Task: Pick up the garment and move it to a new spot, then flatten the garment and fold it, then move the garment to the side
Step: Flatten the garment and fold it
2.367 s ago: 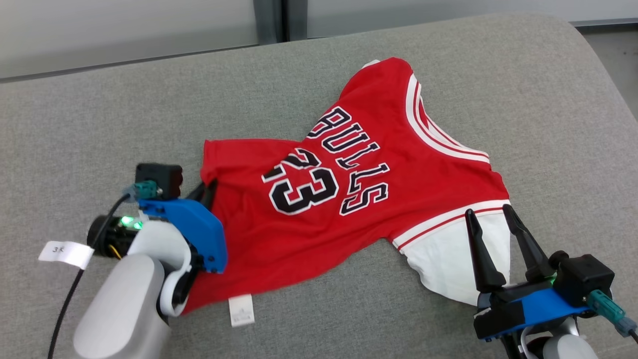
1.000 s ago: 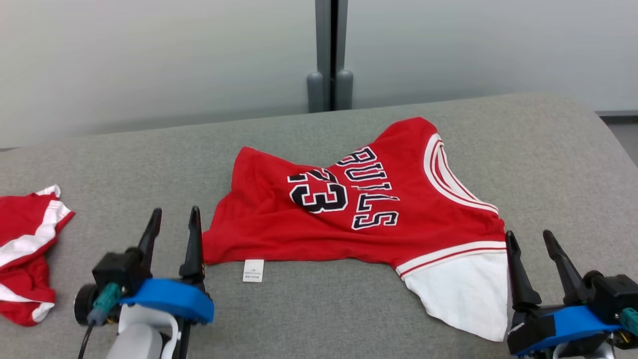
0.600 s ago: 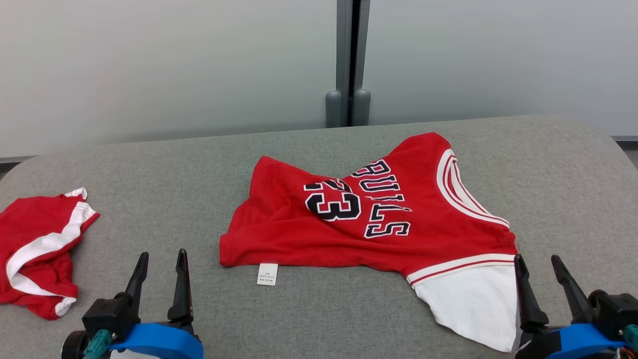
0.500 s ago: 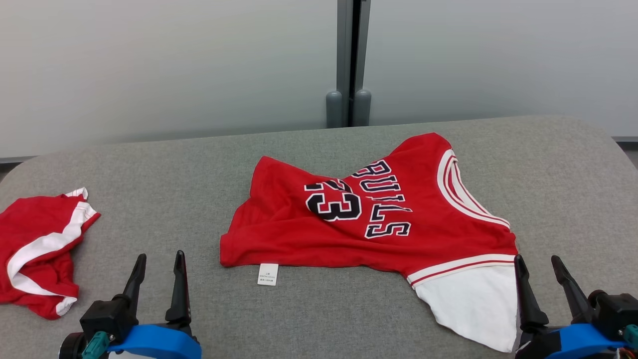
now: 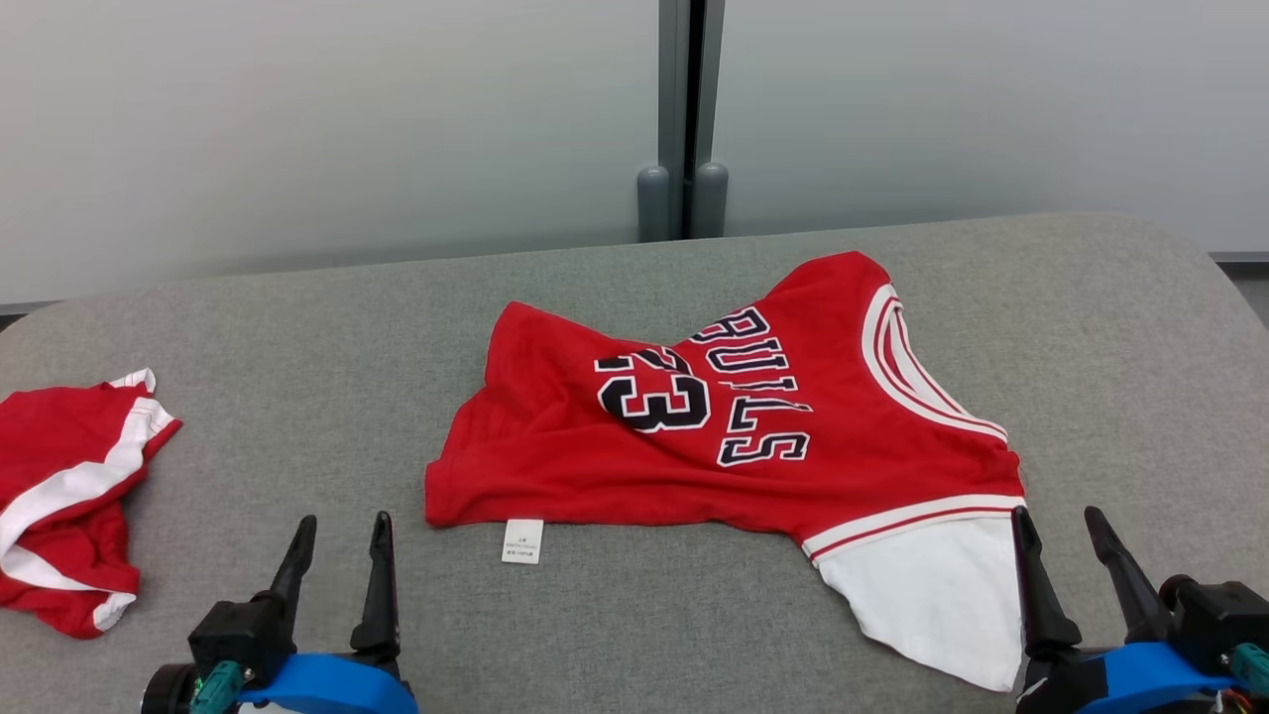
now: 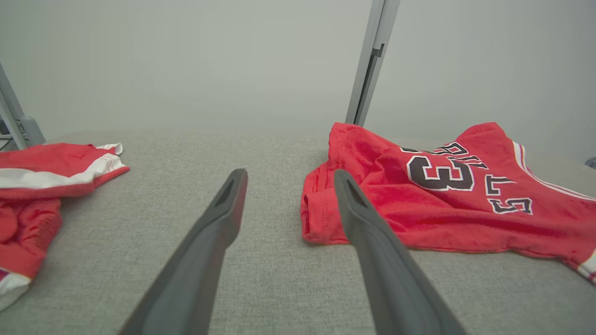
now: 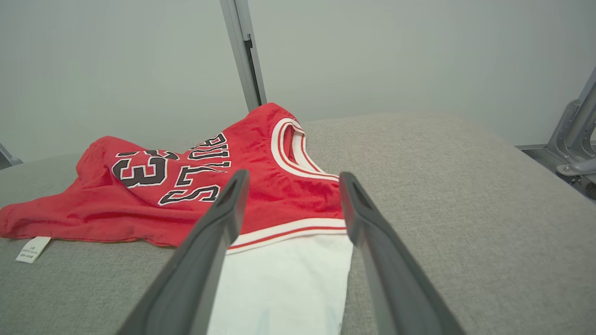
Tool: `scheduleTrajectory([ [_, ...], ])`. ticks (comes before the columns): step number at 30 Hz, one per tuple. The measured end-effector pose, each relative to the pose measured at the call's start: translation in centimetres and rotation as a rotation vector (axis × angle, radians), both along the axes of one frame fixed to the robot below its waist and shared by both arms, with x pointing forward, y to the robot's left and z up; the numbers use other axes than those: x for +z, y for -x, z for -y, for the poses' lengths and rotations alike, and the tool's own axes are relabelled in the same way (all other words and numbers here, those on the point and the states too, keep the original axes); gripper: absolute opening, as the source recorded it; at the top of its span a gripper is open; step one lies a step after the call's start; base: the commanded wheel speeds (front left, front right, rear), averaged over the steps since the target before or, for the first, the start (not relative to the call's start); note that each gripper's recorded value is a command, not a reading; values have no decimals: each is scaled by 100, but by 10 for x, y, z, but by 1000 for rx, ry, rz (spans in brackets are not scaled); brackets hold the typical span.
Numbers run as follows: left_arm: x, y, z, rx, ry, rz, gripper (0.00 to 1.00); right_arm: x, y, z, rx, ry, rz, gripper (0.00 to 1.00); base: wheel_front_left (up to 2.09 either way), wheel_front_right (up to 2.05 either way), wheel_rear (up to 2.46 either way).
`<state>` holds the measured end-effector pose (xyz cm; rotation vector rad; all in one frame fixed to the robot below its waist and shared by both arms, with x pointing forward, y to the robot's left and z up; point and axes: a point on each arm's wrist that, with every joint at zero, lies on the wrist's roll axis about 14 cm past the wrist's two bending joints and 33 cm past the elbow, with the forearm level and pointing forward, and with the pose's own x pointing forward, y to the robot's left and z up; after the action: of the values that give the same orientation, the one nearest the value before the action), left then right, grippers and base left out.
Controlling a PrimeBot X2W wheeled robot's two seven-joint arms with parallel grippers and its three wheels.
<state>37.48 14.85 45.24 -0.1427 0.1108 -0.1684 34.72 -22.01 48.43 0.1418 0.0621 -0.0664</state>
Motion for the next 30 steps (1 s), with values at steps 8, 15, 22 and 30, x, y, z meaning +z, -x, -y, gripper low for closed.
scheduleTrajectory([
  [8, -32, -9, 29, -93, 6, -122, 100, -26, 3, 1, -6, -17, -93, 100, 0, 0, 0],
  [15, -71, -26, 40, -115, -34, -252, 100, -65, 9, -1, -12, -58, -236, 100, 0, 0, 0],
  [22, -92, -42, 33, -70, -64, -309, 100, -88, 11, 1, -23, -64, -309, 100, 0, 0, 0],
  [30, -104, -46, 37, -80, -59, -341, 0, -109, 16, -2, -18, -69, -380, 100, 0, 0, 0],
])
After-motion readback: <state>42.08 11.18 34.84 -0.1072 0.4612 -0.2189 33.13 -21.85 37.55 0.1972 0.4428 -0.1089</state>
